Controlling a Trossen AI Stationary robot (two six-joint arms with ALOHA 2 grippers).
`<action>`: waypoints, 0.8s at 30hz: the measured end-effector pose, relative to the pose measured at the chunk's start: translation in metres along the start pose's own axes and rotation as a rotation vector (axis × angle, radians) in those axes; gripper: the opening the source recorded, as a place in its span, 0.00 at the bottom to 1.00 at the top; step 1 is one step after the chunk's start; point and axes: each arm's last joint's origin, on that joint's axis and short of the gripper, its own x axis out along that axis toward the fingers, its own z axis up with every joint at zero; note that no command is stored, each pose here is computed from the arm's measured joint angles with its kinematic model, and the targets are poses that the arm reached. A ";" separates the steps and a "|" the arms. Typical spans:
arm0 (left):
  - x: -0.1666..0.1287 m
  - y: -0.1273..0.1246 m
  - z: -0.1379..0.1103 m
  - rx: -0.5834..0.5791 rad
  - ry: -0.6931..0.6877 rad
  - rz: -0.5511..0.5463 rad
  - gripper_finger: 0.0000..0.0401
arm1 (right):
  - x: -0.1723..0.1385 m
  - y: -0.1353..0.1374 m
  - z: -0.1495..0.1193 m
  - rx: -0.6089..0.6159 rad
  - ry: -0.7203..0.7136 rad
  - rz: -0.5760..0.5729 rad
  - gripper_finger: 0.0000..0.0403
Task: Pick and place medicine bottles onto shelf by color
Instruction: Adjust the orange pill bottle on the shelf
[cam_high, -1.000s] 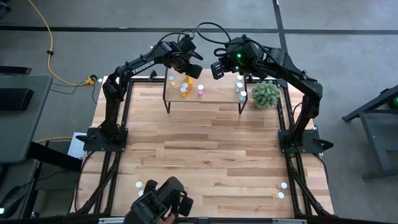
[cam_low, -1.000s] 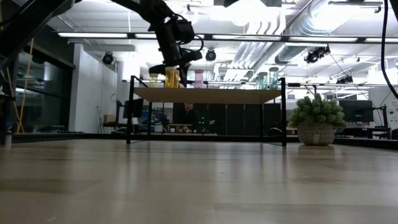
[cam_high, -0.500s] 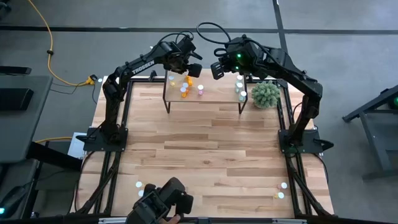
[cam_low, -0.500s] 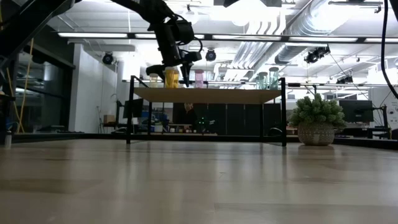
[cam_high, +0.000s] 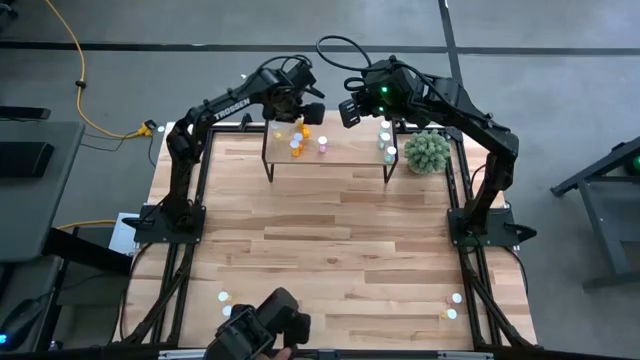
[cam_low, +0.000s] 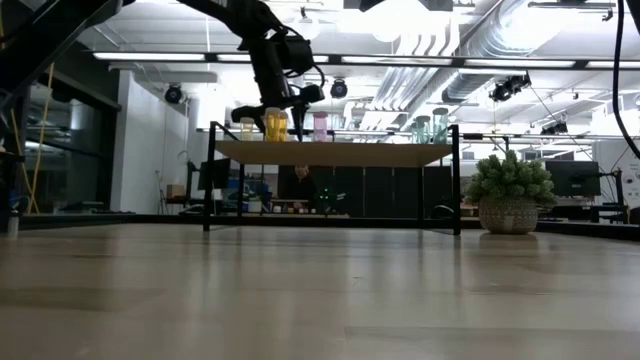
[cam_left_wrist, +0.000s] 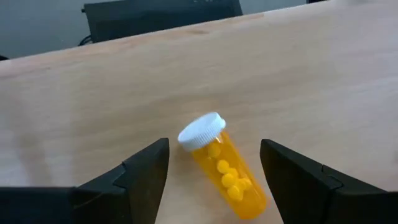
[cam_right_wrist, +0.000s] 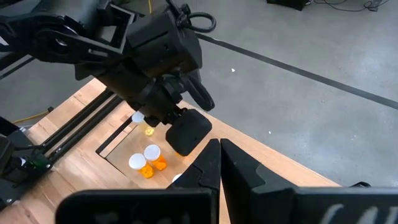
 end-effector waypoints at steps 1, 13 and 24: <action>0.000 0.000 0.000 0.001 0.002 0.003 0.60 | 0.000 0.000 0.000 0.000 0.000 0.000 0.00; 0.012 -0.004 -0.003 -0.015 0.034 0.015 0.60 | 0.000 0.000 0.000 0.000 0.000 0.000 0.00; 0.013 -0.004 -0.002 -0.041 0.018 0.017 0.48 | 0.000 0.000 0.000 0.000 0.000 0.000 0.00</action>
